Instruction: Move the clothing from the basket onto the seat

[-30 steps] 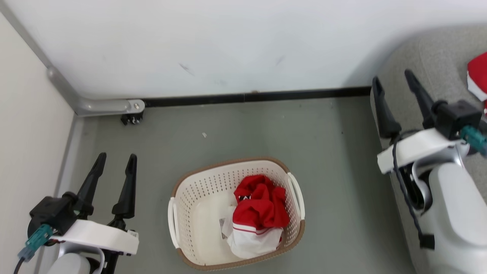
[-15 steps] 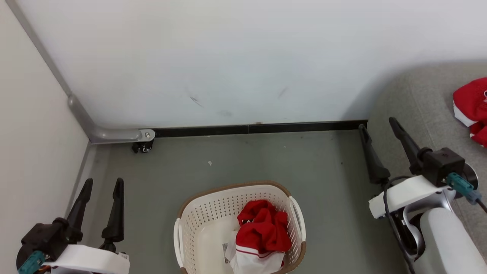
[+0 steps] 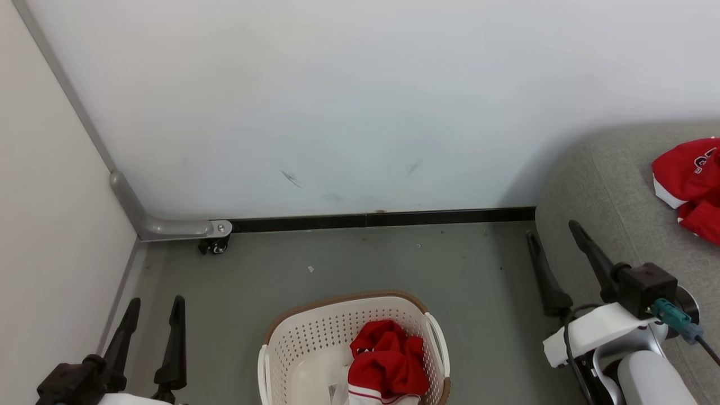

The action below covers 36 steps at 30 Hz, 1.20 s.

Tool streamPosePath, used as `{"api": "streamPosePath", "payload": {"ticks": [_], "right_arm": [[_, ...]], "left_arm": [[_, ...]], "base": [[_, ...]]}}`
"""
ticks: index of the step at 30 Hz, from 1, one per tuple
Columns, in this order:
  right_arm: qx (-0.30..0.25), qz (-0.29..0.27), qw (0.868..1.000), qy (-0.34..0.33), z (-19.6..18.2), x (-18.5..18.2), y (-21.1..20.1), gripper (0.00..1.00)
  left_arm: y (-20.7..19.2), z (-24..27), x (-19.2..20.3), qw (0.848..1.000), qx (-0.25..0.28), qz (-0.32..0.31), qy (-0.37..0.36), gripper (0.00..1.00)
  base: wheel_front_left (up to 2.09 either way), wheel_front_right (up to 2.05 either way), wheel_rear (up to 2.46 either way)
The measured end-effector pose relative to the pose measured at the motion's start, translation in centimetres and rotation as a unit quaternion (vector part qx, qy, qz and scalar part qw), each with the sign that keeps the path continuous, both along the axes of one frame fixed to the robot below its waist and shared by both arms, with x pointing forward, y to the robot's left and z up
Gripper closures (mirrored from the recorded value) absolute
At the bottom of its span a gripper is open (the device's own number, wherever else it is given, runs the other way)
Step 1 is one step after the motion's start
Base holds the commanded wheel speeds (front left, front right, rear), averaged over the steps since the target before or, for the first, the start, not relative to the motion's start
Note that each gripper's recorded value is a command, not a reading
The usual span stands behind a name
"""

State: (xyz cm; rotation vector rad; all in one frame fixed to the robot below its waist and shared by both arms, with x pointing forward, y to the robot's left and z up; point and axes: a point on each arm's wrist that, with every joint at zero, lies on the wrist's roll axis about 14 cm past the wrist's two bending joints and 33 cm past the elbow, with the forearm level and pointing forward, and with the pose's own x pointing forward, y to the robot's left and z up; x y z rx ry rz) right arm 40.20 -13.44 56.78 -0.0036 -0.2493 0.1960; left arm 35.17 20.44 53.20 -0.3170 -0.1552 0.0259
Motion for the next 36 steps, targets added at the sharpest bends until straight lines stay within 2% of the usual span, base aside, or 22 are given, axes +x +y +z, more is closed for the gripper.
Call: {"api": "streamPosePath", "payload": {"ticks": [15,36], "right_arm": [[-0.001,0.004,1.0,-0.001,-0.1,-1.8,0.3,0.0],[0.006,-0.005,1.0,0.011,-0.9,-2.2,-0.4,0.0]], "left_arm": [[-0.2,-0.2,-1.5,1.0,-0.002,-0.002,-0.001,0.0],[-1.8,-0.5,-0.9,1.0,0.006,-0.03,0.0,0.0]], "base": [[0.0,0.0,0.0],[0.0,0.0,0.0]]}}
